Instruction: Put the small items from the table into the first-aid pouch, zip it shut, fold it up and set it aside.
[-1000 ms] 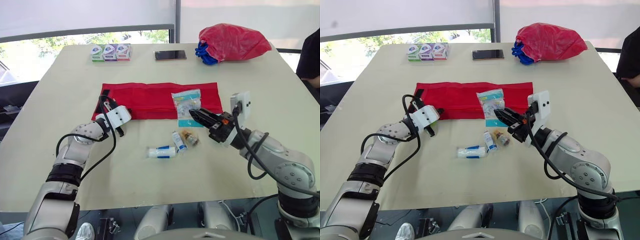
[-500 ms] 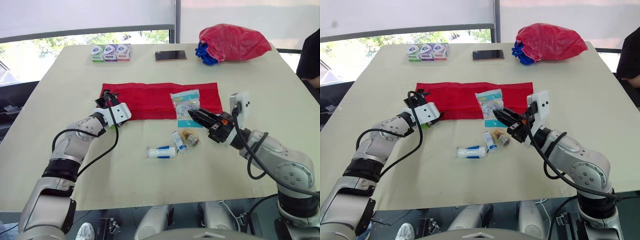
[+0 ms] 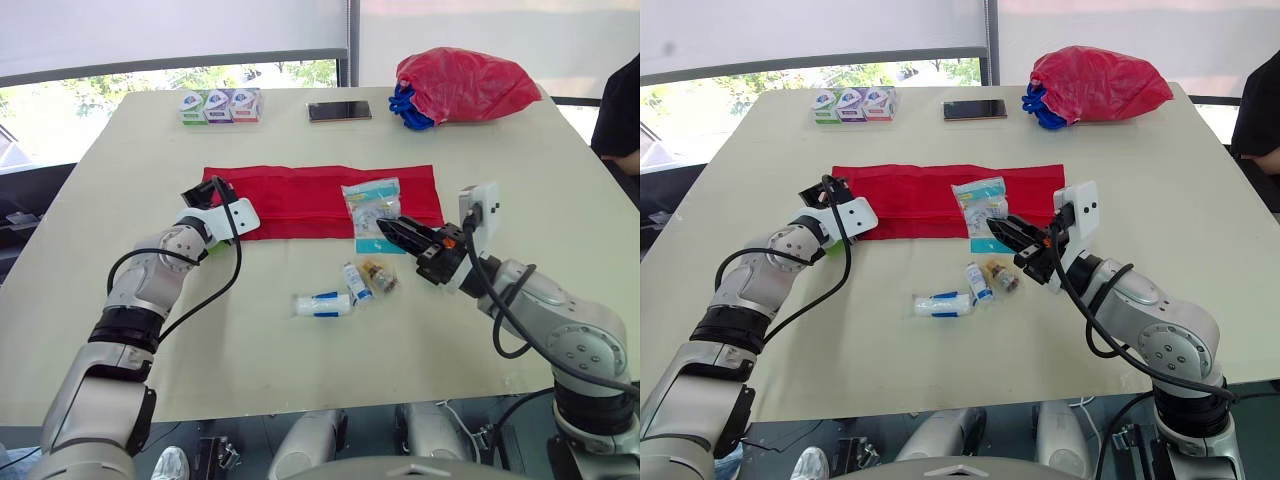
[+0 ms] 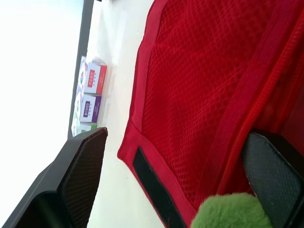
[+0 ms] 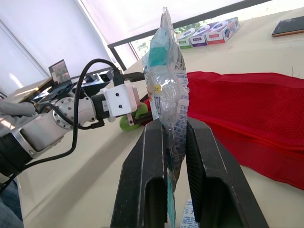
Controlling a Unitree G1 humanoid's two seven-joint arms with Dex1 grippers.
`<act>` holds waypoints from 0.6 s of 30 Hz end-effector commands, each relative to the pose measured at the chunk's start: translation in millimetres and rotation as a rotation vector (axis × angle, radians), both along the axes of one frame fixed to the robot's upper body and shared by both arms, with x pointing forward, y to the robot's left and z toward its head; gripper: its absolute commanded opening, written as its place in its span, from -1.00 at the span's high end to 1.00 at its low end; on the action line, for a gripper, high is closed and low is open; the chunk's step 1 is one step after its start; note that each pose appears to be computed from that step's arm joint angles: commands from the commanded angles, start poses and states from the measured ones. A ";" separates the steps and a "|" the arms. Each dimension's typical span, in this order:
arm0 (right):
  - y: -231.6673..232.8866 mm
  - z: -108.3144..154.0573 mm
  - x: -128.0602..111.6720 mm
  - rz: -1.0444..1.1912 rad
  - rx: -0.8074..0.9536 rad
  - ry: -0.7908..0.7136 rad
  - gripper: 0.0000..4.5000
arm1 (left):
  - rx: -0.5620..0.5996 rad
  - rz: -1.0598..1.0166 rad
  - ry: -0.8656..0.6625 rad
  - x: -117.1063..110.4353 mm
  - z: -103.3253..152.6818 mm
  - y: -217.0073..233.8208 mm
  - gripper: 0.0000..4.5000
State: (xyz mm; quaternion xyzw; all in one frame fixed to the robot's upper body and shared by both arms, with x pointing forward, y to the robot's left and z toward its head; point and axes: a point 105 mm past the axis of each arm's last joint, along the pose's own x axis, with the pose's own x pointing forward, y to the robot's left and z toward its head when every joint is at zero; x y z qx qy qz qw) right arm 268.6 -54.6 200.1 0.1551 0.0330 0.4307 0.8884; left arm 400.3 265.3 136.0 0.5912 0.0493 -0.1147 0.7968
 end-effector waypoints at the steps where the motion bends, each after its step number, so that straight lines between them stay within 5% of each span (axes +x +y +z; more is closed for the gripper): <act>1: 2.7 11.8 -3.9 0.012 0.022 -0.053 0.98 | 0.022 0.041 -0.026 4.6 11.7 11.7 -0.97; 11: 1.8 11.8 -4.2 0.002 0.021 -0.058 0.98 | -0.038 0.010 -0.089 12.3 22.4 9.0 -0.97; 14: 1.4 11.7 -4.4 -0.002 0.022 -0.059 0.98 | -0.053 -0.011 -0.118 9.0 26.1 8.0 -0.64; 18: 1.7 11.7 -4.7 -0.002 0.023 -0.059 0.98 | -0.069 -0.023 -0.108 4.4 23.9 9.2 0.15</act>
